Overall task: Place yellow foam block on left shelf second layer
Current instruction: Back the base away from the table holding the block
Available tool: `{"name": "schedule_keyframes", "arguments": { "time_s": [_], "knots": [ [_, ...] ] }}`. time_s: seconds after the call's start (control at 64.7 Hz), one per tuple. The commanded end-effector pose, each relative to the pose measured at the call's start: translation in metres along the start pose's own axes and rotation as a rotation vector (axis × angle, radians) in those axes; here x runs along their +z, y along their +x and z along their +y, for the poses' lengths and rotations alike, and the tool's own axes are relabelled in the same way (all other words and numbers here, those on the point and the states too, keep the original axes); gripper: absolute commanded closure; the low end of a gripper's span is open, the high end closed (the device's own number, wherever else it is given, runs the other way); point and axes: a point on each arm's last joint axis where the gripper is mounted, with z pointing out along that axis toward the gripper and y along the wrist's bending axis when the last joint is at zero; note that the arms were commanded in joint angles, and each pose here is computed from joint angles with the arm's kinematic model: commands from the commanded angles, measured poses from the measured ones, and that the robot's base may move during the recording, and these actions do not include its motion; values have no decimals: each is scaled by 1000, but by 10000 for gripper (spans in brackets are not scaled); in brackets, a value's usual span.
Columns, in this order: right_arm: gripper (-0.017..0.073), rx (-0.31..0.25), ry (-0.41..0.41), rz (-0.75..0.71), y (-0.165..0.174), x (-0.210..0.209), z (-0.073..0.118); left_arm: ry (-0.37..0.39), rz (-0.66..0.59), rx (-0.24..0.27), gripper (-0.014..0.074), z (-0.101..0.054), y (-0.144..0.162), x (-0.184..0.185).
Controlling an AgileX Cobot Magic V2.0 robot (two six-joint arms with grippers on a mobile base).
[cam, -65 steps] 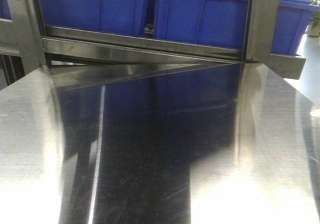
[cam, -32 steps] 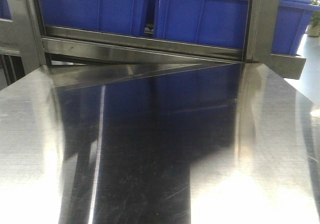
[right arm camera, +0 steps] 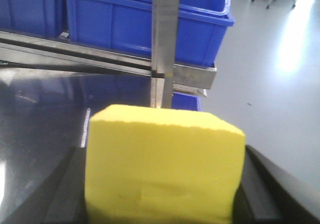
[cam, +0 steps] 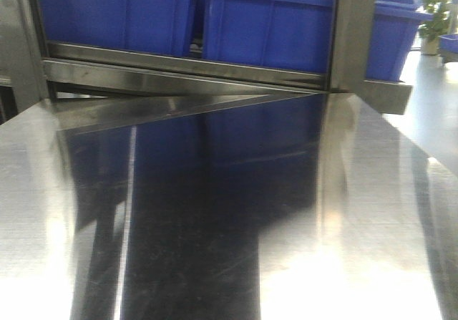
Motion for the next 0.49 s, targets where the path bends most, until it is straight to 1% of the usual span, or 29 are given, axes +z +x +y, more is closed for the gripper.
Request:
{"name": "schedule_keyframes", "arguments": {
  "time_s": [0.0,0.479],
  "knots": [
    [239,-30,-4,-106,-15,-2,0,24,-73,-1,457,-2,0,0],
    [239,-31,-4,-101,-15,-1,1,24,-73,-1,457,-2,0,0]
  ]
}}
